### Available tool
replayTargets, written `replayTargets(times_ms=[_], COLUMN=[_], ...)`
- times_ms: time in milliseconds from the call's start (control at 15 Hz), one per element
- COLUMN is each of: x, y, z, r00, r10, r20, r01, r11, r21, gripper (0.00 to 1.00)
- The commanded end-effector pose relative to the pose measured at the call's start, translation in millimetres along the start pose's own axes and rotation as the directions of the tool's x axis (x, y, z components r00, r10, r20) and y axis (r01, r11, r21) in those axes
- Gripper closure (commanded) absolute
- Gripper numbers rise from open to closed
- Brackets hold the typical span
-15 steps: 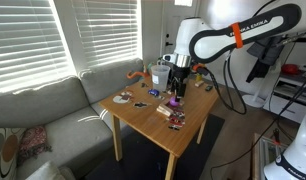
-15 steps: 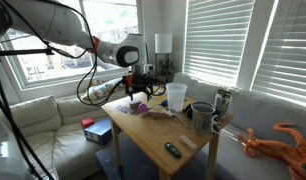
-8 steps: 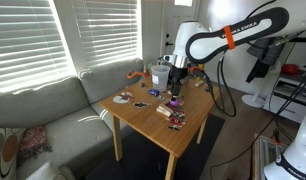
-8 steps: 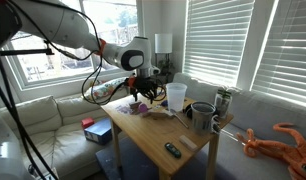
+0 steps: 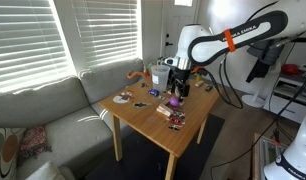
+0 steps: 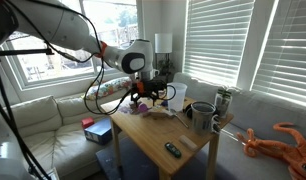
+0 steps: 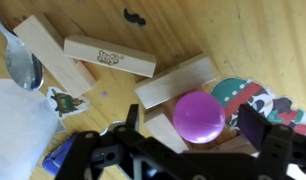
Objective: Stack all the wooden blocks forming a square on top of the wooden block on the left, pick up the purple ball and put it in the clear frost cold cup
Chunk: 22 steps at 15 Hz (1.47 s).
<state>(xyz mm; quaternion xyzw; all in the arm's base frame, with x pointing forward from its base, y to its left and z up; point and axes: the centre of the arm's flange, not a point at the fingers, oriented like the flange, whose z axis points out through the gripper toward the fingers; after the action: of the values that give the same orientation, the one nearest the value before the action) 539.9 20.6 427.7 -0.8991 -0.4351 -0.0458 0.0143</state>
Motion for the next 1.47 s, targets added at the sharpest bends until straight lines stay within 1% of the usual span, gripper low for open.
replayTargets(times_ms=[0, 133, 267, 400, 533, 867, 1267, 1333, 1400], x=[-9.1, -11.8, -12.4, -14.5, -14.9, -17.3, -15.5, -15.8, -16.5], y=[-5.7, -5.8, -5.9, -5.2, -3.5, 2.5, 6.1, 6.0, 5.9], z=[7.7, 12.7, 17.3, 20.3, 21.3, 23.3, 34.2, 35.4, 35.8], r00=[0.980, 0.955, 0.922, 0.898, 0.883, 0.869, 0.864, 0.864, 0.863], r10=[-0.195, -0.293, -0.381, -0.434, -0.464, -0.492, -0.502, -0.502, -0.504], r20=[0.035, 0.049, 0.064, 0.069, 0.071, 0.052, 0.043, 0.043, 0.041], r01=[0.195, 0.294, 0.383, 0.435, 0.466, 0.494, 0.503, 0.502, 0.504], r11=[0.981, 0.956, 0.924, 0.900, 0.885, 0.869, 0.864, 0.865, 0.863], r21=[-0.003, -0.009, -0.004, -0.003, -0.007, -0.034, 0.003, 0.007, 0.010], gripper=[0.00, 0.00, 0.00, 0.00, 0.00, 0.00, 0.00, 0.02, 0.21])
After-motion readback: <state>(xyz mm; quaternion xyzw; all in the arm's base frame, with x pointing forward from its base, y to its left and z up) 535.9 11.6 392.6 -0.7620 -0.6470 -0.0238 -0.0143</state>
